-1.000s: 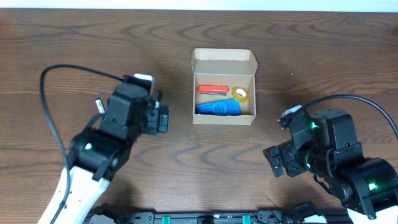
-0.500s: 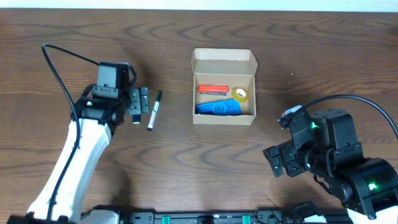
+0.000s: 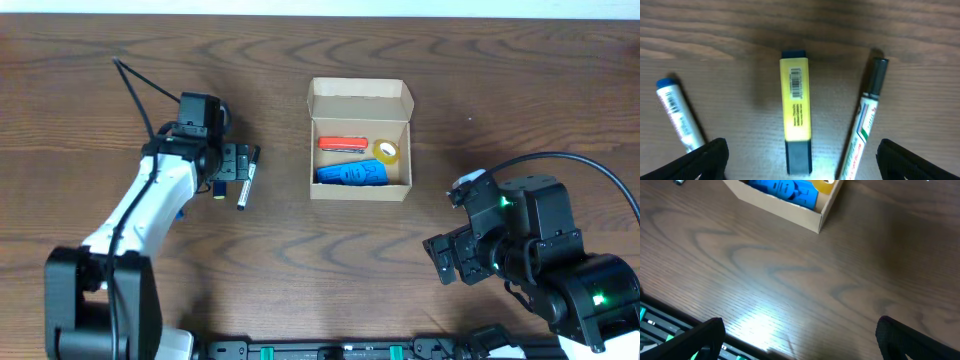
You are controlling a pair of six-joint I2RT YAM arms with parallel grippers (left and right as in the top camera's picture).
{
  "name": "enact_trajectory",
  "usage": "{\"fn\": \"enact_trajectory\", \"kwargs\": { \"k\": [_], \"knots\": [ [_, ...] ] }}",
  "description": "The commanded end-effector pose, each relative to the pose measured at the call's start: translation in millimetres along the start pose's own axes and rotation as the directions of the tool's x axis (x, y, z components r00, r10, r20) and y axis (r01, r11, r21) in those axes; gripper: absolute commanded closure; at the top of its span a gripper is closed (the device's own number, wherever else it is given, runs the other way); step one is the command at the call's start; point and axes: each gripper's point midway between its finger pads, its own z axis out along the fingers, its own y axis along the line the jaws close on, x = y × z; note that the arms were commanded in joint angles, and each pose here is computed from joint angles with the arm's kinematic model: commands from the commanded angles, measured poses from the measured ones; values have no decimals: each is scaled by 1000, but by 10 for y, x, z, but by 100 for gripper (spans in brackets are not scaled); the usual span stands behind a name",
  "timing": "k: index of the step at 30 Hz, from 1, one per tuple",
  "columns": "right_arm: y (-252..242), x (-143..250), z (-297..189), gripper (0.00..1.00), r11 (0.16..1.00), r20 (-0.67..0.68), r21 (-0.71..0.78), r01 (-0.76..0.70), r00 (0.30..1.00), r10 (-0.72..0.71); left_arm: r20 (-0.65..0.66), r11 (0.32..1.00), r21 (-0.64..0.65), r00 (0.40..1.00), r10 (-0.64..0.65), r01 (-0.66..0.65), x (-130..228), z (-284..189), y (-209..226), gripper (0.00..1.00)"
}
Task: Pack container
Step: 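Move the left gripper down onto the yellow highlighter and grasp it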
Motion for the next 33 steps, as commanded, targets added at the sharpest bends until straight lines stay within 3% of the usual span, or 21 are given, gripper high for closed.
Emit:
{"fn": "enact_trajectory", "kwargs": {
  "k": [1,15,16,26,33],
  "knots": [
    [-3,11,6,1,1000,-3,-3,-5,1000,5,-6,1000,-3,1000,10,-10,-47,113,6,4],
    [-3,11,6,1,1000,-3,-3,-5,1000,5,-88,997,51,995,-46,51,81,517,89,0],
    [-3,11,6,1,1000,-3,-3,-5,1000,5,-91,997,51,995,-46,51,86,523,89,7],
    [-3,11,6,1,1000,-3,-3,-5,1000,5,-125,998,46,991,-46,52,167,621,92,31],
    [-3,11,6,1,1000,-3,-3,-5,1000,5,-125,998,45,991,-45,51,167,621,94,58]
  ]
}}
